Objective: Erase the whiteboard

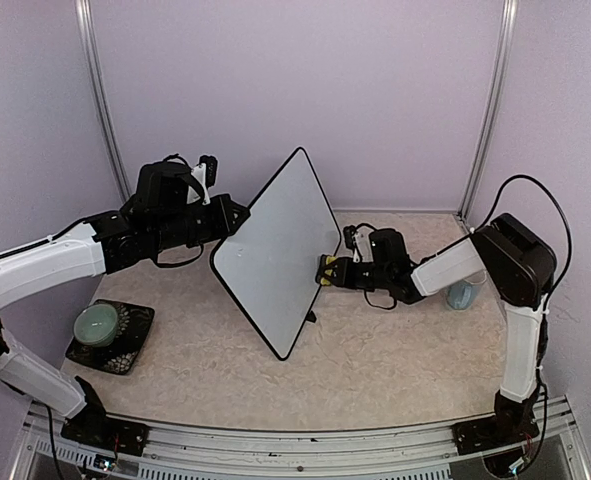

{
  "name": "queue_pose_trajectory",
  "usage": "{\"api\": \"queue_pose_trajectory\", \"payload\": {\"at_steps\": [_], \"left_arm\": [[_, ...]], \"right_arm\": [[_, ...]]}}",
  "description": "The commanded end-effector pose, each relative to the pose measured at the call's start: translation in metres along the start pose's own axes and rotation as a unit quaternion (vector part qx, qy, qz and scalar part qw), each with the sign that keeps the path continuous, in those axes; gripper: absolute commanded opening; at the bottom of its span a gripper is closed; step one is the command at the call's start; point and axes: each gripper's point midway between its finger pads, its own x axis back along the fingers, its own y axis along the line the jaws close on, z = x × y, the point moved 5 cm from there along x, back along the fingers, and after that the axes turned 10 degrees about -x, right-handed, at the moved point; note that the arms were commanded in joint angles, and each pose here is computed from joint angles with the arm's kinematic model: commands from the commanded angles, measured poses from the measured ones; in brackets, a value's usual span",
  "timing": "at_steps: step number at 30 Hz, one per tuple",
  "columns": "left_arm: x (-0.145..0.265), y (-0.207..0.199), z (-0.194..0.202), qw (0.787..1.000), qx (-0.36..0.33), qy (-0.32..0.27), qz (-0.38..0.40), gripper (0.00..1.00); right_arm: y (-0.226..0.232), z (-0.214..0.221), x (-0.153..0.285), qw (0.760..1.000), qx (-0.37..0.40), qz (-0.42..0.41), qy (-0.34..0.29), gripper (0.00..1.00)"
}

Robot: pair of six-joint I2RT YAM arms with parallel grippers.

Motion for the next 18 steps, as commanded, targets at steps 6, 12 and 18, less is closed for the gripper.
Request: {"api": "queue_pose_trajectory", "payload": {"at_steps": [6,12,18], "left_arm": [[-0.012,-0.007,0.042,0.996,-0.020,0.084,0.020,0.00],[-0.013,-0.009,0.042,0.996,-0.019,0.085,0.022,0.00],[-0.010,-0.007,0.042,0.996,-0.021,0.084,0.018,0.00]], "right_arm": [[-0.002,-0.087,0.002,0.996,-0.045,0.017,-0.071,0.00],[-0.017,-0.079,-0.023,0.997,-0.068,0.015,-0.031,0.00],[-0.018,-0.053,-0.031,0.998,-0.070,-0.003,0.001,0.00]]}}
